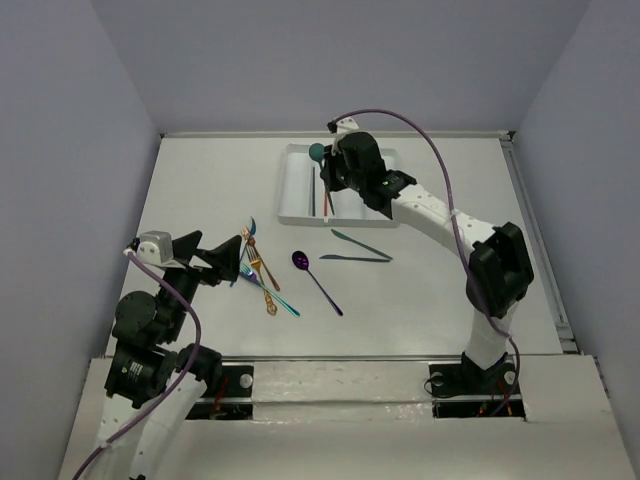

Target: Sort the eating utensils into containers

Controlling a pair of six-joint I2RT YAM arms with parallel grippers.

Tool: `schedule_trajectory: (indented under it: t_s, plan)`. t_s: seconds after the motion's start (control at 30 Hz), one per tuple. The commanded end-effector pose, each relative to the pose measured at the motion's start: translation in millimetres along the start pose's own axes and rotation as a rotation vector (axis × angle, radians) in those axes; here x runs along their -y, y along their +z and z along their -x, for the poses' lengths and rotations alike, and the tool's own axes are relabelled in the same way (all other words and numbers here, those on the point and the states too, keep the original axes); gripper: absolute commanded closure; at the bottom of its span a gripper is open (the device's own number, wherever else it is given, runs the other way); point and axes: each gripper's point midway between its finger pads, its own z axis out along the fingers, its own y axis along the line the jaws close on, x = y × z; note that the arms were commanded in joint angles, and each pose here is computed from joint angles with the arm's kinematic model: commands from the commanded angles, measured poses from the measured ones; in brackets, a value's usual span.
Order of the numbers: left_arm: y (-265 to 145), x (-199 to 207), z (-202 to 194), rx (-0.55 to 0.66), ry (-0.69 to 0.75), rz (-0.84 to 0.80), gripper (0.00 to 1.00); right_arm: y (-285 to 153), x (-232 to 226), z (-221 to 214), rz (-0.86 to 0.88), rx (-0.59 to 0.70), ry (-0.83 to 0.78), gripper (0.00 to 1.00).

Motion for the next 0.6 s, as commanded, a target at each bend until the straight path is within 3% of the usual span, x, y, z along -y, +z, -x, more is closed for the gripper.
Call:
schedule_trajectory:
  t_s: [0.0, 0.33, 0.57]
  plan:
    - [2, 5, 16, 0.045, -0.002, -0.013, 0.01, 22, 7, 48, -0.052, 0.153, 0.13, 1.0]
    - [6, 6, 10, 0.019, -0.002, -0.018, 0.01, 69, 112, 29, -0.191, 0.129, 0.298, 1.0]
    - [7, 6, 9, 0.013, -0.001, -0.021, 0.01, 91, 148, -1, -0.234, 0.062, 0.326, 1.0]
